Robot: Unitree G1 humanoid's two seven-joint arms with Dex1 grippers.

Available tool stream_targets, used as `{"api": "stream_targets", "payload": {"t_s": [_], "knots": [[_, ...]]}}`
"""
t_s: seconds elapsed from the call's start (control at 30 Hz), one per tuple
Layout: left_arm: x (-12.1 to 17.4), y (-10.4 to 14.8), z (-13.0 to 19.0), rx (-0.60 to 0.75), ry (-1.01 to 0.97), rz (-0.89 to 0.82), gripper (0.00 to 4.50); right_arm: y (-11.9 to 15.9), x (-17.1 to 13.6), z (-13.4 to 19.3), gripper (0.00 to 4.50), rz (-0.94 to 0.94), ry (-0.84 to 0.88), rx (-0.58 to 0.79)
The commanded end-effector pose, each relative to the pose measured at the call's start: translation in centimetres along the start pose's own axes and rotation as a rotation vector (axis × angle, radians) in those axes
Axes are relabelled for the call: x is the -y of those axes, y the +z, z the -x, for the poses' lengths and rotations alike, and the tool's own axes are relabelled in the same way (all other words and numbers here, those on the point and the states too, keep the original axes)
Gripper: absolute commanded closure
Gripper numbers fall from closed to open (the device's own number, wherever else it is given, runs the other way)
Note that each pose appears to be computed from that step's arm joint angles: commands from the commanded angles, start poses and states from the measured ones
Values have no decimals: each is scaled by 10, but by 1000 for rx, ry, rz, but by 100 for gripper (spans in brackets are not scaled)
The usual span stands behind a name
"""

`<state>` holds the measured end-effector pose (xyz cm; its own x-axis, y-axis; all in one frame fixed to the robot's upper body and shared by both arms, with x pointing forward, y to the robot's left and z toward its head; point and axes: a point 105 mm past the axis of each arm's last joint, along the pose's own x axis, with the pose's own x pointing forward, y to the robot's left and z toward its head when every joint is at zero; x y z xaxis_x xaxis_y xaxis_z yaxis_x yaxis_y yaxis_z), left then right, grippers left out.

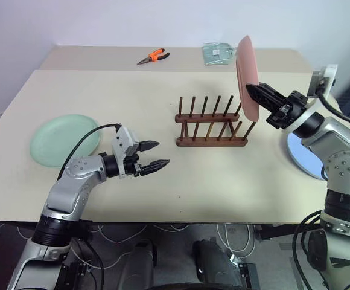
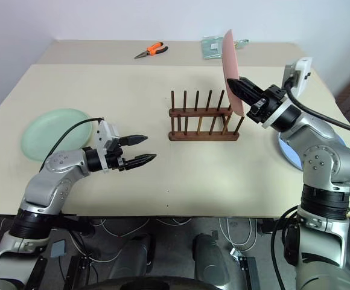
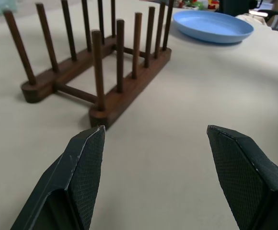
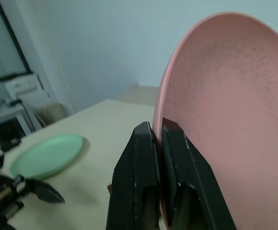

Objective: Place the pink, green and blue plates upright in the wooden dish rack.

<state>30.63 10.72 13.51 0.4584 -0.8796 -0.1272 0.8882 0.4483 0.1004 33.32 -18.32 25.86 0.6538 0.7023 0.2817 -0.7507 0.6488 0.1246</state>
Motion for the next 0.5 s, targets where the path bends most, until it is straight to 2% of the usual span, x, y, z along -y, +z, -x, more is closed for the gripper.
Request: {"api": "stream_targets", "payload": {"t_s": [0.03, 0.27, 0.5], "knots": [[4, 9, -2, 14, -17, -33, 104, 16, -5, 3, 450, -18, 45, 54], [4, 7, -4, 6, -24, -28, 104, 14, -8, 12, 450, -130, 91, 65], [6, 4, -7, -1, -30, -27, 104, 11, 13, 14, 450, -216, 20, 87]]}}
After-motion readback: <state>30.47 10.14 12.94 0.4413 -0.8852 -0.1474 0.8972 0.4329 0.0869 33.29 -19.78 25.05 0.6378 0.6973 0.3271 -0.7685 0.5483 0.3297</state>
